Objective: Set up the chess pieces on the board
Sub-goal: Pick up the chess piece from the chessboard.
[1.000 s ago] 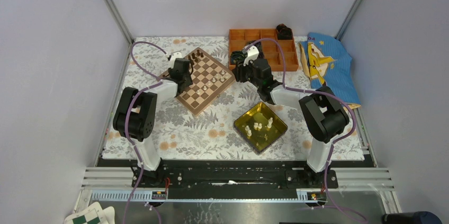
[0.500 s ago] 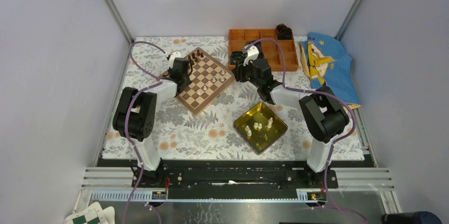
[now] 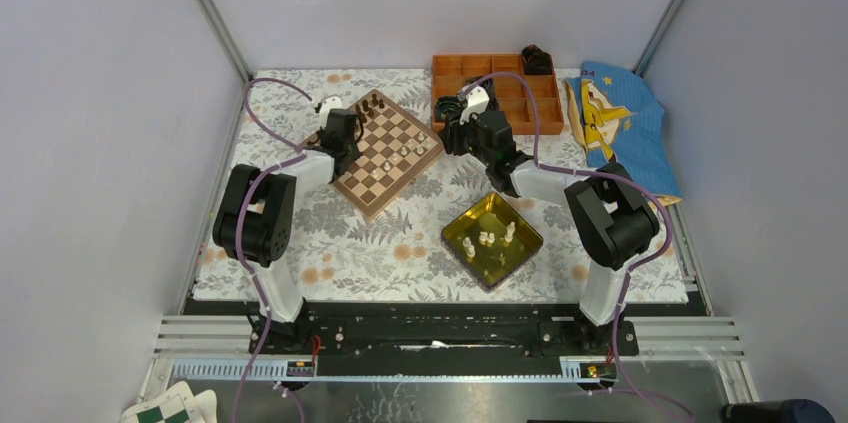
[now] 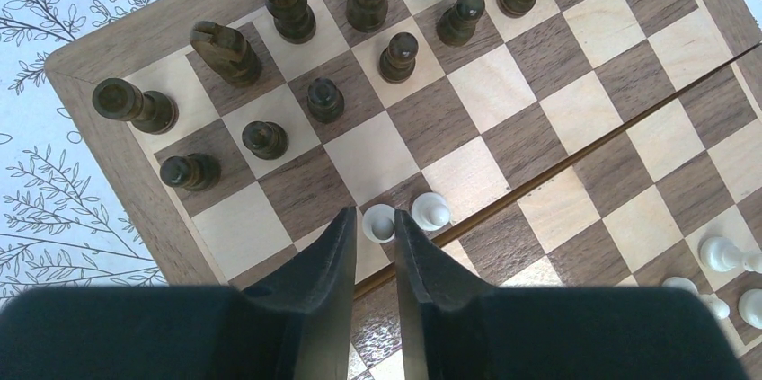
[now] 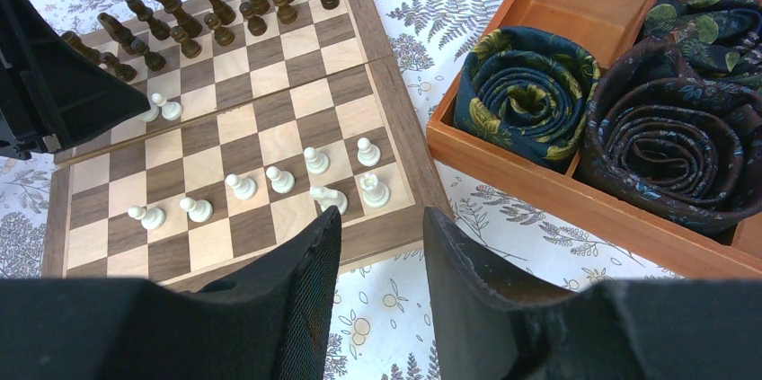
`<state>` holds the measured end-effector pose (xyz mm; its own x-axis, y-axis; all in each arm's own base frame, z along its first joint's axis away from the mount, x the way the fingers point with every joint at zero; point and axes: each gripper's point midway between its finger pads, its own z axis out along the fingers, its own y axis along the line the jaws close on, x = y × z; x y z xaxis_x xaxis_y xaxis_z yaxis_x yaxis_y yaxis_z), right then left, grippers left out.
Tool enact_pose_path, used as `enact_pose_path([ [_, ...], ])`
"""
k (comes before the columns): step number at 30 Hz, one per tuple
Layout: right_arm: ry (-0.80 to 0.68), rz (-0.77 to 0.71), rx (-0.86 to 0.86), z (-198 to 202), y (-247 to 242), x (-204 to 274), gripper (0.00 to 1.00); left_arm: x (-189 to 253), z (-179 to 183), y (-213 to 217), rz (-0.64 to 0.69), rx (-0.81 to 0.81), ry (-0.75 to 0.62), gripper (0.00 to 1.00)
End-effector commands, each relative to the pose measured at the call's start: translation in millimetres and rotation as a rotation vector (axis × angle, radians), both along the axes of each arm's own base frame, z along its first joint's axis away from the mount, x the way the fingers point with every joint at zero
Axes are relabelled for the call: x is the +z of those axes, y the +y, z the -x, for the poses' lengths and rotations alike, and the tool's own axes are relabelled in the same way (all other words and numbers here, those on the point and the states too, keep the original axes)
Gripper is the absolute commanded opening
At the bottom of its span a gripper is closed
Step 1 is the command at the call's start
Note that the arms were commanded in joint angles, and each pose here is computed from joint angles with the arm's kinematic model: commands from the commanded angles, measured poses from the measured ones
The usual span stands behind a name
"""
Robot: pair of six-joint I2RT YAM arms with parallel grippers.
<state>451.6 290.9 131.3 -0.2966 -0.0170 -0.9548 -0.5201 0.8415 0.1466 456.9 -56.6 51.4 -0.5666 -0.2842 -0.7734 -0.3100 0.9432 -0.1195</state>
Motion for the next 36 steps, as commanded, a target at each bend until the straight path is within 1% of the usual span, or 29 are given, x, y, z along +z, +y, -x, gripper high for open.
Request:
enact_pose_path([
  [1, -0.054, -0.037, -0.009, -10.5, 0.9, 23.9, 0.46, 19.9, -18.7, 2.3, 0.014, 0.021, -0.086, 0.27],
  [15, -0.055, -0.035, -0.012, -10.5, -0.2, 24.2, 0.46, 23.9, -16.5, 5.0, 0.014, 0.037, -0.100, 0.12],
  [23, -0.057, -0.039, -0.010, -10.0, 0.3, 27.3, 0.46, 28.0, -9.6, 9.0, 0.021, 0.071, -0.105, 0.06],
  [31, -0.062, -0.044, -0.011, -9.8, 0.2, 32.1, 0.46, 34.7, 5.1, 7.9, 0.033, 0.112, -0.101, 0.00],
  [36, -0.065, -0.048, -0.012, -9.7, 0.1, 35.8, 0.46, 32.0, 21.3, -6.8, 0.024, 0.105, -0.081, 0.00],
])
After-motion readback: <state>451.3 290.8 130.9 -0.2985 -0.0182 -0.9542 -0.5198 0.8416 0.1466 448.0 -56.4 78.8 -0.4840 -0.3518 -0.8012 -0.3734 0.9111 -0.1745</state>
